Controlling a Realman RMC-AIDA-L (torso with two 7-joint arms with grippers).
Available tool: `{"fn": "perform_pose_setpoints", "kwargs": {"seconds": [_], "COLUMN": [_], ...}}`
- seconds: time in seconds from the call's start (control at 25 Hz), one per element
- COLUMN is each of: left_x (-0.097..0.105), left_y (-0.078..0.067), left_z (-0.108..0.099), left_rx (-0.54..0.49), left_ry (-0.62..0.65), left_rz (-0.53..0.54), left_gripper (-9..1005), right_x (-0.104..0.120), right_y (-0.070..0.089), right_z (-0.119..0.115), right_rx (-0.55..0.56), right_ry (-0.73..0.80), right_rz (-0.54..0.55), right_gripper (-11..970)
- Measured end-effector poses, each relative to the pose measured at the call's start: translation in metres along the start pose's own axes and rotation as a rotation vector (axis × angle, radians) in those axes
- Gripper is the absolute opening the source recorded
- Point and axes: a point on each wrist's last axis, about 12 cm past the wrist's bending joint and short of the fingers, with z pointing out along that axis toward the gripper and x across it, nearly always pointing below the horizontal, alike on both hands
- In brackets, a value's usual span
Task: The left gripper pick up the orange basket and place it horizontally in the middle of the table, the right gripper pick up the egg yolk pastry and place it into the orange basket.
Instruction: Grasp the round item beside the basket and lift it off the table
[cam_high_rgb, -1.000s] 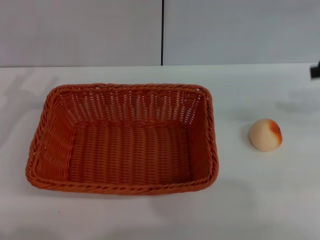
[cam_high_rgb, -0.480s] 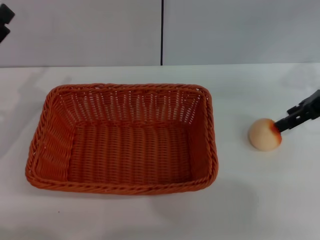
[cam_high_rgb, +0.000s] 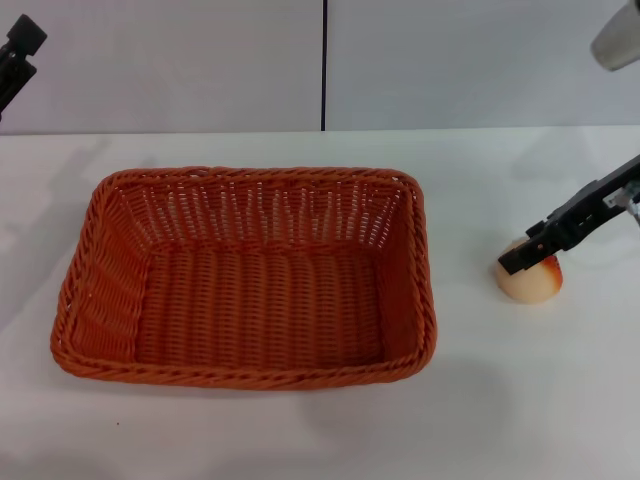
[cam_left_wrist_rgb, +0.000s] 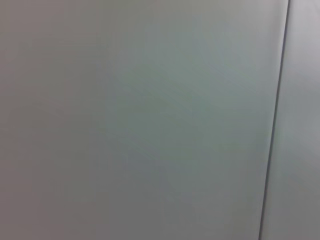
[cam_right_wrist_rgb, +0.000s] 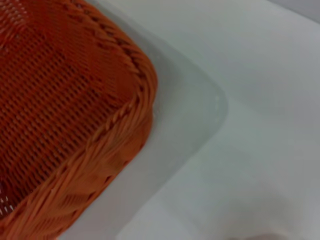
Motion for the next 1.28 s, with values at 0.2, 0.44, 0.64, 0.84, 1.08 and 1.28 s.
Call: {"fn": "perform_pose_setpoints", "kwargs": {"seconds": [0.2, 0.44, 0.64, 0.84, 1.08, 1.28], "left_x": [0.0, 0.001, 0.001, 0.001, 0.004, 0.004], "left_y": [0.001, 0.001, 0.001, 0.0, -0.001, -0.002], "left_z": [-0.005, -0.006, -0.006, -0.006, -0.007, -0.007], "left_rx": [-0.012, -0.017, -0.019, -0.018, -0.019, -0.016], "left_ry": [0.0, 0.002, 0.002, 0.001, -0.001, -0.004], "left_rz": [0.0, -0.008, -0.008, -0.01, -0.025, -0.028], "left_gripper": [799, 799, 799, 799, 799, 799], "right_x": [0.002, 0.006, 0.009, 0.011, 0.013, 0.016], "right_y": [-0.001, -0.005, -0.006, -0.007, -0.011, -0.013], "right_z": [0.004, -0.002, -0.002, -0.003, -0.018, -0.041], "right_rx": [0.014, 0.041, 0.05, 0.058, 0.095, 0.106], "right_ry": [0.043, 0.056, 0.053, 0.046, -0.077, -0.242], "right_rz": [0.011, 0.028, 0.032, 0.017, 0.015, 0.024], "right_gripper": [723, 702, 570, 450, 367, 301]}}
